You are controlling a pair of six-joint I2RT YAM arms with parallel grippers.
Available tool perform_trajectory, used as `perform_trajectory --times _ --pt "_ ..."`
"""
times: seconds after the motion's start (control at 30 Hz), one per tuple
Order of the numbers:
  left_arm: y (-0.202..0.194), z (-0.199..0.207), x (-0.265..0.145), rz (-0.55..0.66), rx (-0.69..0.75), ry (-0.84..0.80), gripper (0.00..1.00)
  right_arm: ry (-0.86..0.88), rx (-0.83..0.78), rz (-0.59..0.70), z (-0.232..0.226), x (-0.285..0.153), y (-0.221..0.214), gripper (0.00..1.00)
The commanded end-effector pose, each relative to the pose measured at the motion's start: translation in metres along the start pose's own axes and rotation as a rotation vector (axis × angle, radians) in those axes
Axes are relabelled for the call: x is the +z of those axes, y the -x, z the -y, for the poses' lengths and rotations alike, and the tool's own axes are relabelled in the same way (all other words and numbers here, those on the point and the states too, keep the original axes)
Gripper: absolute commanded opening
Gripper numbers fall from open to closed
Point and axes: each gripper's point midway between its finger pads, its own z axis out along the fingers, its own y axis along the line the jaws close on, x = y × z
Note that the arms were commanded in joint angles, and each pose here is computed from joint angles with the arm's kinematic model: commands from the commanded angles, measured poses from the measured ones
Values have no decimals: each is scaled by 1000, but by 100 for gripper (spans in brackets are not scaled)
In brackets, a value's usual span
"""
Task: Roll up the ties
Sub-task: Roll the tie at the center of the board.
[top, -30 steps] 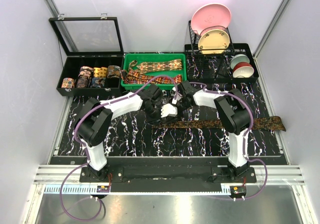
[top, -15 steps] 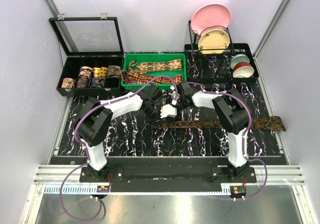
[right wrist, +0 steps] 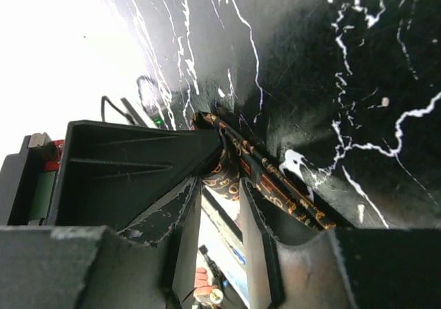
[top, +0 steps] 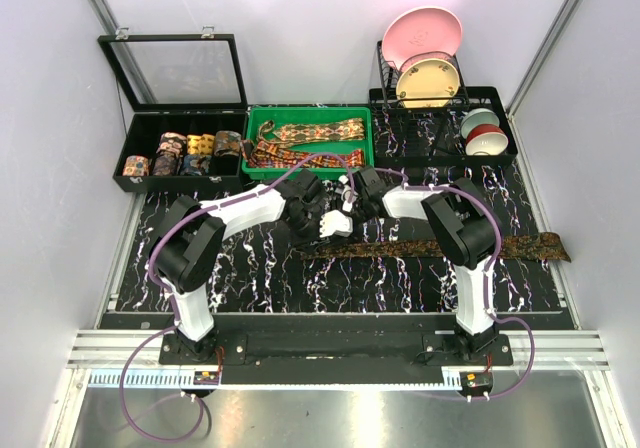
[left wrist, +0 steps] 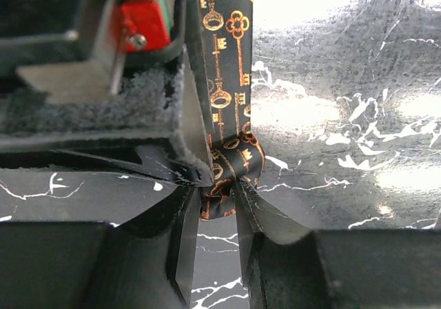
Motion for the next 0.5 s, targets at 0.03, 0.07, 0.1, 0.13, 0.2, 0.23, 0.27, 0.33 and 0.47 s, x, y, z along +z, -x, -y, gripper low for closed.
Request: perform_trajectory --times 0.03,0.07,0.1,0.13,0.2,0.23,0.27,0.33,0.47 --pt "7 -8 1 17 32 12 30 100 -40 26 -22 -1 -7 36" --pt "6 -8 1 18 30 10 30 110 -25 34 -25 -3 -7 36" --pt "6 -8 0 19 29 11 30 114 -21 42 -24 -3 -6 36" --pt "6 -8 0 21 29 10 30 122 -26 52 -22 -3 -7 35" --pt "6 -8 0 20 33 9 30 139 -26 67 -24 -5 -5 35" --pt "6 -8 -1 22 33 9 31 150 -36 75 -26 -5 -3 35" --pt "6 -8 -1 22 33 9 31 153 -27 70 -25 -3 -3 35" --pt "5 -9 -1 19 32 11 31 166 -21 65 -28 -3 -3 35" --pt "4 -9 -1 17 32 12 30 189 -32 66 -35 -5 -3 36"
